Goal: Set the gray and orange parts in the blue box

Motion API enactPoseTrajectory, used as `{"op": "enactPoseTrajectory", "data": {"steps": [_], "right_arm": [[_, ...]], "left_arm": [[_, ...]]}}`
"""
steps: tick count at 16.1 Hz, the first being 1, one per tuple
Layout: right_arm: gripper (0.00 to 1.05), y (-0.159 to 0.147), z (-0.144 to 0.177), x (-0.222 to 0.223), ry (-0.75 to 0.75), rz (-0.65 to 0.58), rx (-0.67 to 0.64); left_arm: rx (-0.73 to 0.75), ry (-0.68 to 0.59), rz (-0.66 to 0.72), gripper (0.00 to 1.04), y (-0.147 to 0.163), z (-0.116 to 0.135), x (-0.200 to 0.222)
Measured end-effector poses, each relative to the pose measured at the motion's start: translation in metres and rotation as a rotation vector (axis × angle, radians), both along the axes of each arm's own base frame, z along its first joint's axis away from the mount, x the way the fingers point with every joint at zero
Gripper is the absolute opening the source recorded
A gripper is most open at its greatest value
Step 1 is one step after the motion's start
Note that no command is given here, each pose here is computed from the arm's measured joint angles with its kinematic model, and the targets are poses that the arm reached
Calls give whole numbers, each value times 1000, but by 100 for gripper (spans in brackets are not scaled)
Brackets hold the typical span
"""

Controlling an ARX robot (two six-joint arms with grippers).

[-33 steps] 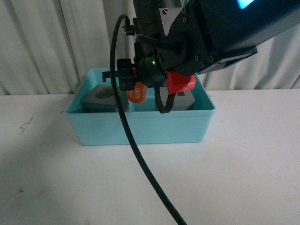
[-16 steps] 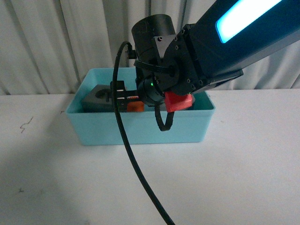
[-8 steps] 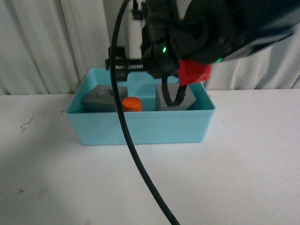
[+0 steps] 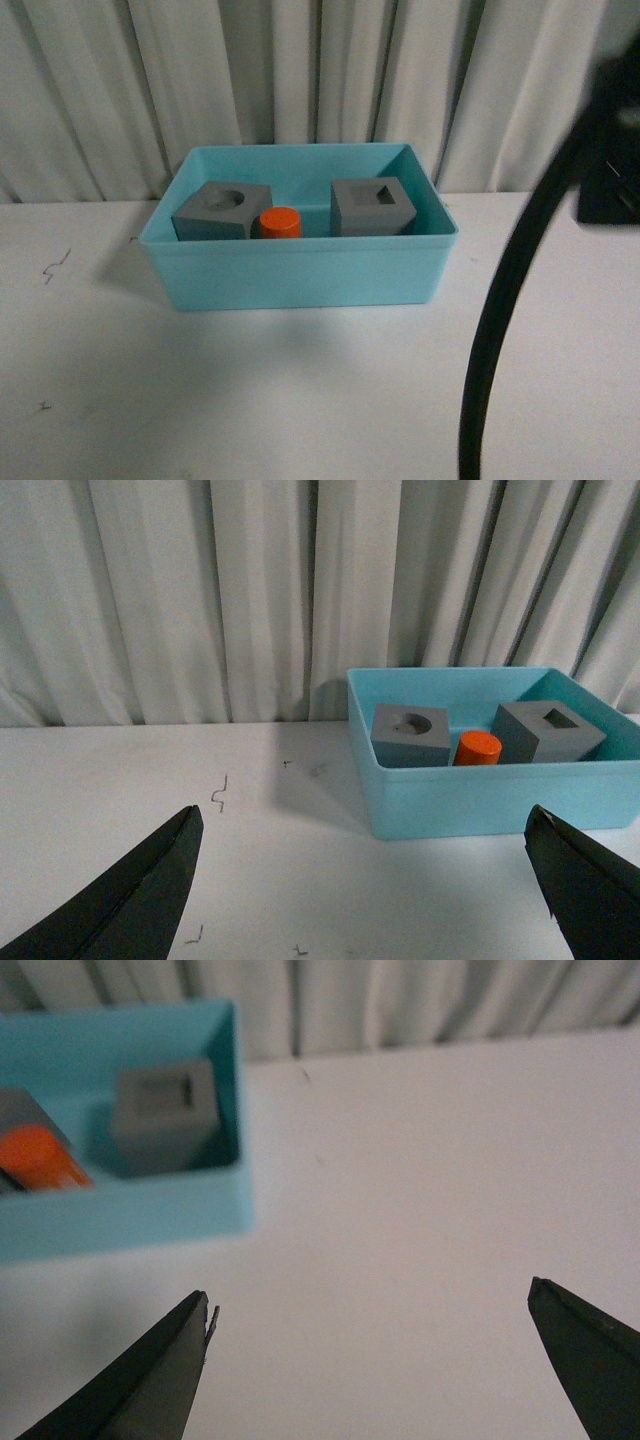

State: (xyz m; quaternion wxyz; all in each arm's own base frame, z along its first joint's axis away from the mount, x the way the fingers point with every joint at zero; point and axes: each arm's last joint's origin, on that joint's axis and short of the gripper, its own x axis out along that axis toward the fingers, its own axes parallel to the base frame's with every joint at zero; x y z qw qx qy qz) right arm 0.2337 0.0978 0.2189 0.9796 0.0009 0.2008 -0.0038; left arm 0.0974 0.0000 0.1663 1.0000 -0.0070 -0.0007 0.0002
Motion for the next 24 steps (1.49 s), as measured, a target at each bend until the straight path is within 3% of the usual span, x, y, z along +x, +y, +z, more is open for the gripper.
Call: {"op": "enactPoseTrajectory", "data": {"steps": [2, 4, 5, 7, 8, 9, 10, 11, 19, 24], "right_arm": [[98, -9, -30, -52, 109, -93, -21], [98, -10, -30, -54, 81, -132, 44], [87, -13, -34, -49, -104, -66, 127], [63, -40, -50, -70, -297, -18, 61], [52, -48, -41, -73, -379, -19, 53], [39, -55, -34, -77, -418, -8, 39], [12, -67, -46, -86, -378, 4, 7], [3, -71, -47, -90, -377, 3, 5], [2, -99, -49, -110, -411, -19, -2], [2, -98, -48, -117, -417, 4, 2]], "left_arm": [[0, 0, -1, 98, 0, 0, 0], [0, 0, 0, 98, 0, 0, 0], [0, 1, -3, 98, 0, 0, 0], [0, 0, 2, 98, 0, 0, 0], [0, 0, -1, 98, 0, 0, 0], [0, 0, 0, 98, 0, 0, 0], [0, 0, 0, 98, 0, 0, 0], [0, 0, 0, 98, 0, 0, 0], [0, 0, 0, 98, 0, 0, 0], [0, 0, 0, 98, 0, 0, 0]]}}
